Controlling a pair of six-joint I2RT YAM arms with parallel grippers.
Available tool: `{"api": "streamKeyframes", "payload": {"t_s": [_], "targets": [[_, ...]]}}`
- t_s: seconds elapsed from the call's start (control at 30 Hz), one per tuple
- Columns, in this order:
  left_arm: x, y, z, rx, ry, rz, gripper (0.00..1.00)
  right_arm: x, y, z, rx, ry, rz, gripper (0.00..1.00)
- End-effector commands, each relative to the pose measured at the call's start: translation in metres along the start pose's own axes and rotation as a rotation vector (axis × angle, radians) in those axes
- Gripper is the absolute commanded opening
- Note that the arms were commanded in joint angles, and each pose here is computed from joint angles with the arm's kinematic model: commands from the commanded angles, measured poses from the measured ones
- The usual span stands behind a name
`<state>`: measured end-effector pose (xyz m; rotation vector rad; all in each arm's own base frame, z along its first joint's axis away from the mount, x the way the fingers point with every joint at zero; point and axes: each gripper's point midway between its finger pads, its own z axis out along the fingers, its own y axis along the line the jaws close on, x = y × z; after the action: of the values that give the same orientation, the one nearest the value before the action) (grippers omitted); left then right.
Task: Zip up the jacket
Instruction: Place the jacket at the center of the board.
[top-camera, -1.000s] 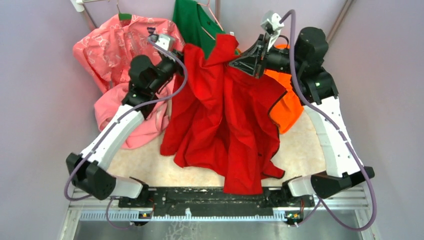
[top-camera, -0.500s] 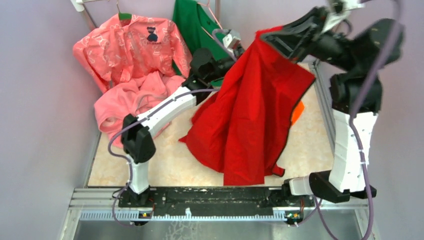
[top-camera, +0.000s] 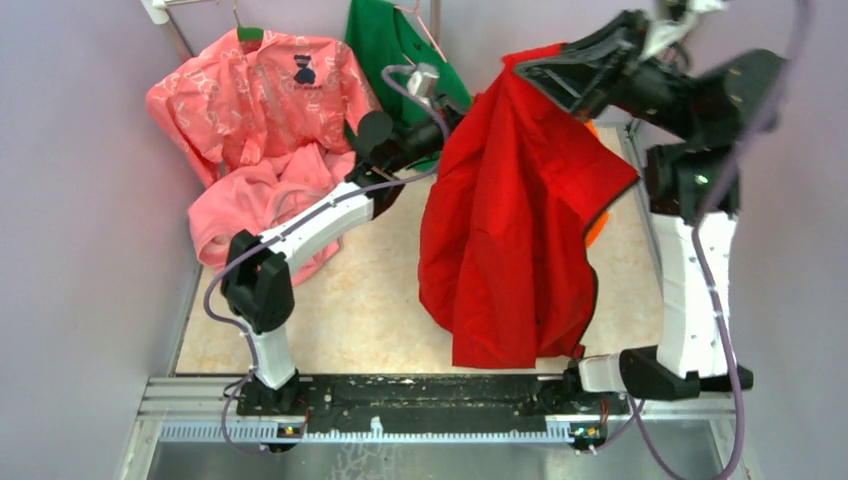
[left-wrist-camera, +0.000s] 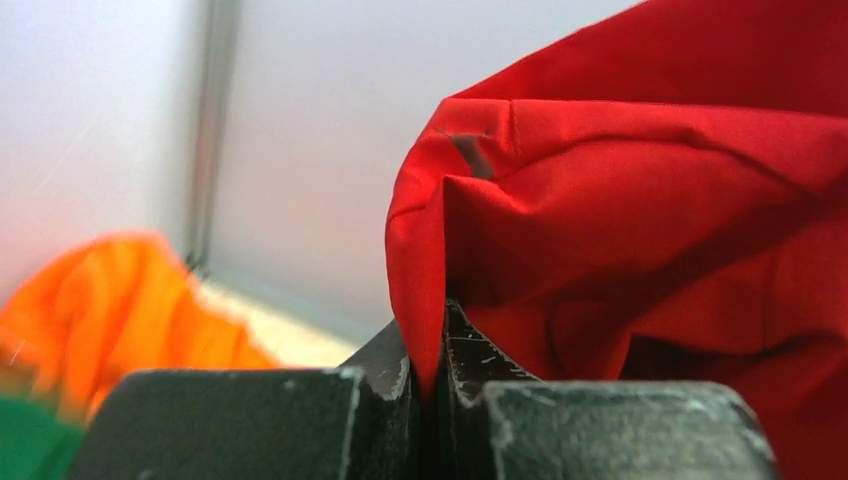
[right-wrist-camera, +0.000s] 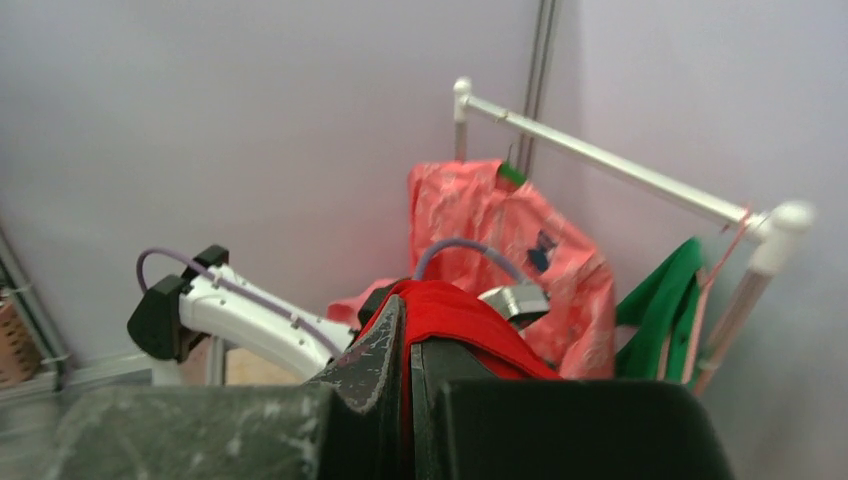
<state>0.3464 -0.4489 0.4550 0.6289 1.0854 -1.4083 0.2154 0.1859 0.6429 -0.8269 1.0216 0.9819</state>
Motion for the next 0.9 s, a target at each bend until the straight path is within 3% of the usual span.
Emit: {"api": "streamKeyframes", "payload": {"t_s": [0.0,0.17,0.23,0.37,0.6,0.77,0.87], "targets": [[-0.007,0.08,-0.073,-0.276,-0.095,-0.124,0.11,0.078,-0.032,0.035,0.027,0.086,0.095,0.0],[0.016,0.152,-0.176,-0.579,-0.076,-0.237,0.31,0.203,-0.024,0.091,-0.019,0.253,0.176,0.0],[0.014,0.167,-0.217,-0.708,-0.073,-0.219,0.47,0.243,-0.027,0.108,-0.03,0.304,0.191,0.0],[-0.018,0.173,-0.278,-0.921,-0.085,-0.092,0.79,0.28,-0.035,0.128,-0.045,0.343,0.231,0.0],[-0.053,0.137,-0.329,-1.051,-0.109,0.045,0.9,0.332,-0.046,0.142,-0.012,0.409,0.316,0.0],[-0.071,0.088,-0.338,-1.0,-0.131,0.154,0.95,0.387,-0.033,0.129,-0.088,0.622,0.236,0.53],[-0.065,0.057,-0.327,-0.879,-0.05,0.196,0.97,0.38,-0.037,0.1,-0.107,0.671,0.138,0.67]]}}
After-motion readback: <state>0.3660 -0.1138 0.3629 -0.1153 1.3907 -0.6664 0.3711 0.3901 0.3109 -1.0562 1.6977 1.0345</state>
